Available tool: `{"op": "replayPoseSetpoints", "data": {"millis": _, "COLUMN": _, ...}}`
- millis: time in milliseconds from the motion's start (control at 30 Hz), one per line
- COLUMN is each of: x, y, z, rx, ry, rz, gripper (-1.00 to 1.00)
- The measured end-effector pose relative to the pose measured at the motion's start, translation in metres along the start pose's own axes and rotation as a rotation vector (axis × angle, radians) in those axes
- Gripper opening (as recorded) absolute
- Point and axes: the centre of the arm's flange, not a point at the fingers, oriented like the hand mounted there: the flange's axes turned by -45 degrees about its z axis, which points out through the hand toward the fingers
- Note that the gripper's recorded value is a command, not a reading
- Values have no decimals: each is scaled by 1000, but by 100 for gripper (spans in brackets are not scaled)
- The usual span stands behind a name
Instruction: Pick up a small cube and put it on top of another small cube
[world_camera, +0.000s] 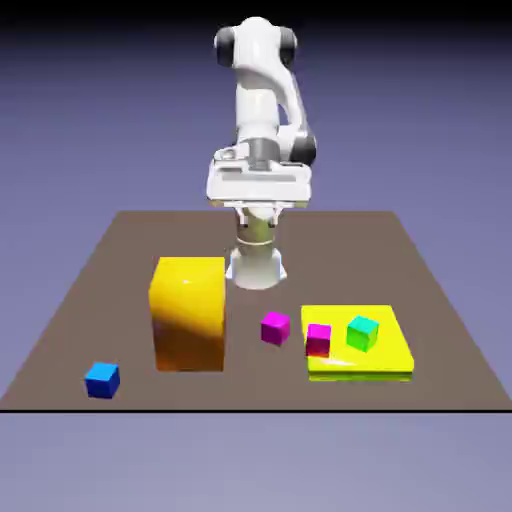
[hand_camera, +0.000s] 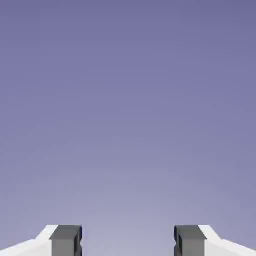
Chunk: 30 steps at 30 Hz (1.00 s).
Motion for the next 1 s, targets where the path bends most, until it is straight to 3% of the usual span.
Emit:
{"op": "replayPoseSetpoints", "data": {"millis": 533, "x": 72, "y": 110, "z": -36, "rx": 170, "ry": 78, "rz": -219, "gripper": 0}}
{"op": "replayPoseSetpoints", "data": {"millis": 1000, "x": 67, "y": 232, "z": 4, "rx": 336, "ry": 92, "rz": -402, "gripper": 0}}
